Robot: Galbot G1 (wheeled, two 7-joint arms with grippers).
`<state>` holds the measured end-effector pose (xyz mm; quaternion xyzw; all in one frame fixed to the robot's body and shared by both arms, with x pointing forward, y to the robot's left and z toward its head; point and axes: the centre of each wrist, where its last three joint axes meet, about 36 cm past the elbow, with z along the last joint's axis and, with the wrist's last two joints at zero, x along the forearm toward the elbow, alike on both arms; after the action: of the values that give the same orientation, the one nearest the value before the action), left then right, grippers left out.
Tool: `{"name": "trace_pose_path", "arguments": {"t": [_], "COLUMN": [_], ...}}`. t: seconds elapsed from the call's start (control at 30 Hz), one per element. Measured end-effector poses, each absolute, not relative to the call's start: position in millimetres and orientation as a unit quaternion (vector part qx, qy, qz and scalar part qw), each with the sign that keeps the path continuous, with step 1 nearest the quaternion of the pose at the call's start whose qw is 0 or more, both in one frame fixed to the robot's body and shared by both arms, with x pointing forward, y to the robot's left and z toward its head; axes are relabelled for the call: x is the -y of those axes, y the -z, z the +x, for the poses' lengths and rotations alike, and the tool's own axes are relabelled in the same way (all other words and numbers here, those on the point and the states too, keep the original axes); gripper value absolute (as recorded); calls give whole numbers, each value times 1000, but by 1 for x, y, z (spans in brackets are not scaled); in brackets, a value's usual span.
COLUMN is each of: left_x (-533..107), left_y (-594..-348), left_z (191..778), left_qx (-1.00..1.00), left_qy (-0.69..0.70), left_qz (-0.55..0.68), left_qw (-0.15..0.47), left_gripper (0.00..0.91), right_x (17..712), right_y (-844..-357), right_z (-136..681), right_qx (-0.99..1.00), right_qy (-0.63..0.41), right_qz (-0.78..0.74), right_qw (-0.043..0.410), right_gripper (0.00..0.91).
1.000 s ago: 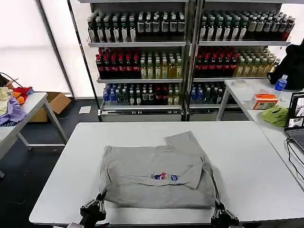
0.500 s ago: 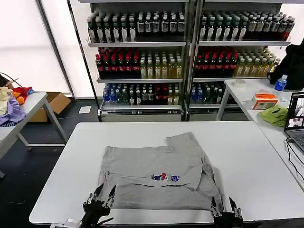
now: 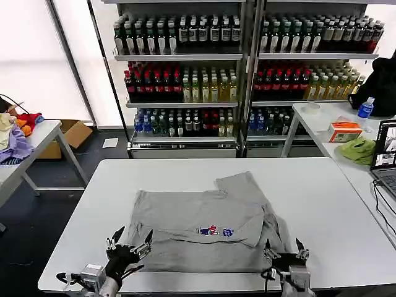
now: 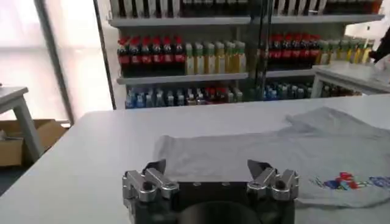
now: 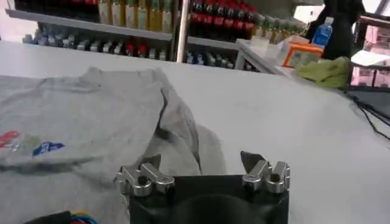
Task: Fold and organize the clothes.
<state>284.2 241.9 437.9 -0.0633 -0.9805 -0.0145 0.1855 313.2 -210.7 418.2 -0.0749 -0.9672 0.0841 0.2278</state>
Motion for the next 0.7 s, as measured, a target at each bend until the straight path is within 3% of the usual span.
{"name": "trace_pose_path", "arguments": {"t": [0.7], "left_x": [-249], "left_y": [-430], "left_z": [334], "left_qx": [978], "left_qy": [5], "left_qz": [-80], "left_qw": [193], "left_gripper": [907], "right_x": [195], "right_y": [-413], "right_z": [428], "right_qx": [973], "right_qy": [-71], "right_qz": [-72], "right_qw": [208], "right_gripper": [907]}}
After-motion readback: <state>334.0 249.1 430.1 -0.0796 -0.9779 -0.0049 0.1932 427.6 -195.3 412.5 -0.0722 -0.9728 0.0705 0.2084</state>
